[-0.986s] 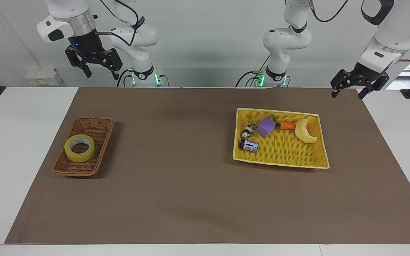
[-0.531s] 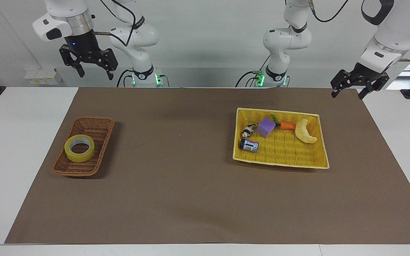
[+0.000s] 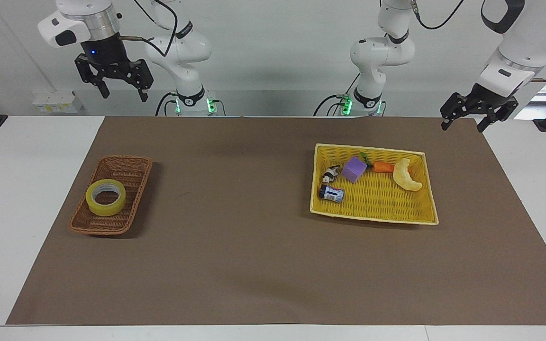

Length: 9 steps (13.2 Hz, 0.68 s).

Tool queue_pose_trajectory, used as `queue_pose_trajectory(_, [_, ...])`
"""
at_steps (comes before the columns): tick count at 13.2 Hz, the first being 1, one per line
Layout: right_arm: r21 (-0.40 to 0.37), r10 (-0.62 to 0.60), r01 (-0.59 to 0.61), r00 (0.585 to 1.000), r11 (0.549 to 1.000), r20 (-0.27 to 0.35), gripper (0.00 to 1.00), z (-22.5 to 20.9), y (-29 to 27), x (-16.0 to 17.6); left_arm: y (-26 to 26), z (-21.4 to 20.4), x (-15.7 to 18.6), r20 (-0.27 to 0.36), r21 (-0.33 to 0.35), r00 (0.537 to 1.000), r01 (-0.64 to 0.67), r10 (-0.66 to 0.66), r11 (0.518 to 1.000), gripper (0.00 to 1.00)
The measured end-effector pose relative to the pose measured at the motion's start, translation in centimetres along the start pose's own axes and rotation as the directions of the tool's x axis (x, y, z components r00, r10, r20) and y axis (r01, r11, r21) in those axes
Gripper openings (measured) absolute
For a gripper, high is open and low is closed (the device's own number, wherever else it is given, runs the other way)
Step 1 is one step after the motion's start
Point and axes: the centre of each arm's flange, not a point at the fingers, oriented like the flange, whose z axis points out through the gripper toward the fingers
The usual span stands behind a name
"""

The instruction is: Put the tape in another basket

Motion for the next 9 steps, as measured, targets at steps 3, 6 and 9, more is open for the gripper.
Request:
queue_pose_trajectory(3, [0.003,-0.004,0.004,1.0,1.0,-0.001,1.0,-0.1,0.2,0.0,0.0,0.0,0.0,0.0,0.0,1.0,0.0,0.0,1.0,1.0])
queue_pose_trajectory(6, [0.003,-0.062,0.062,0.998,0.998,0.001,1.0,0.1,1.0,0.1,0.0,0.0,0.0,0.0,0.0,1.0,0.0,0.0,1.0,1.0])
queue_pose_trajectory(9, [0.002,-0.065,0.065,0.998,0.998,0.009,1.0,0.4,1.9,0.2,0.0,0.0,0.0,0.0,0.0,1.0,0.0,0.0,1.0,1.0])
